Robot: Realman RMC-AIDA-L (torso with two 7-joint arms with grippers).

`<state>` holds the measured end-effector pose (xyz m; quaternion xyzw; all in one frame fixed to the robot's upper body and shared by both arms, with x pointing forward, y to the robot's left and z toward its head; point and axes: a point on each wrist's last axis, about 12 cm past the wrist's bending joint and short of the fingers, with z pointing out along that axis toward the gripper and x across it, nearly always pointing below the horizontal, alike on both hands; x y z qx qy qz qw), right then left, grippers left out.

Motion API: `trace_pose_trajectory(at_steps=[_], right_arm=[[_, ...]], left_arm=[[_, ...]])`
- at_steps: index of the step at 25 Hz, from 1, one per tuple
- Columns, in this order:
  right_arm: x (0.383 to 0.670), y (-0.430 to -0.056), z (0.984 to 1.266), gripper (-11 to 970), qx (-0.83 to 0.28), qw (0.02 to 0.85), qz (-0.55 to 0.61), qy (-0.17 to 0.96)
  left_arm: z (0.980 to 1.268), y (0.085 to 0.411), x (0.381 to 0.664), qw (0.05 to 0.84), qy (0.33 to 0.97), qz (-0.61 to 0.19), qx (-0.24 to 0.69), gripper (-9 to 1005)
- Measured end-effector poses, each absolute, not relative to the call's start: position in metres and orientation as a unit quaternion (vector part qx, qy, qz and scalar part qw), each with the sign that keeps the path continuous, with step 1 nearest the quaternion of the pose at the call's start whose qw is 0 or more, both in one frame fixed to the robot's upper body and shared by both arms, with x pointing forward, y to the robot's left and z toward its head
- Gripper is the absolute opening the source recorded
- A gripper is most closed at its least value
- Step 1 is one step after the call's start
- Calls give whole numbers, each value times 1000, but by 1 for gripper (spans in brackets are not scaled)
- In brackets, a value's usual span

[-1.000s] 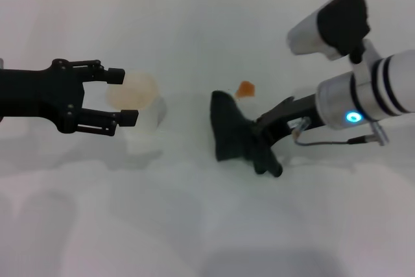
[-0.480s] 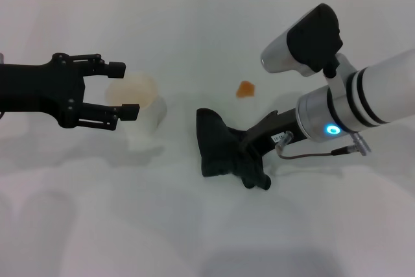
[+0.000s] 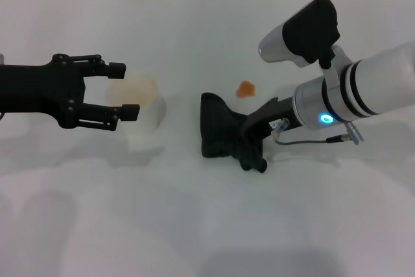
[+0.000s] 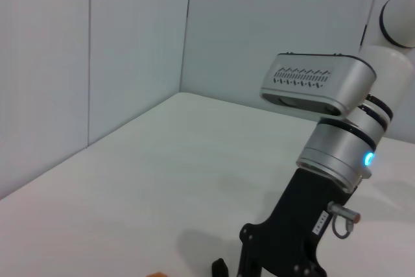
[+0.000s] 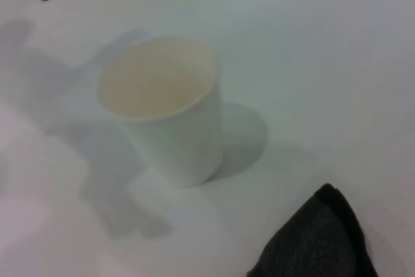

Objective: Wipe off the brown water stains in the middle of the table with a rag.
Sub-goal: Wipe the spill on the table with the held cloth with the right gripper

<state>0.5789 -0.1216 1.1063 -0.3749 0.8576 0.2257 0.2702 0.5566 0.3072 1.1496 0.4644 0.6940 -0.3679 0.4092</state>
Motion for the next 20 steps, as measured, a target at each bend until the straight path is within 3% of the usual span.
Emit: trace_pose_trajectory(at_steps=[20], right_arm=[[598, -130, 1100, 68, -349, 291, 200, 868]], left_arm=[[1147, 303, 555, 407, 693, -374, 463, 888]])
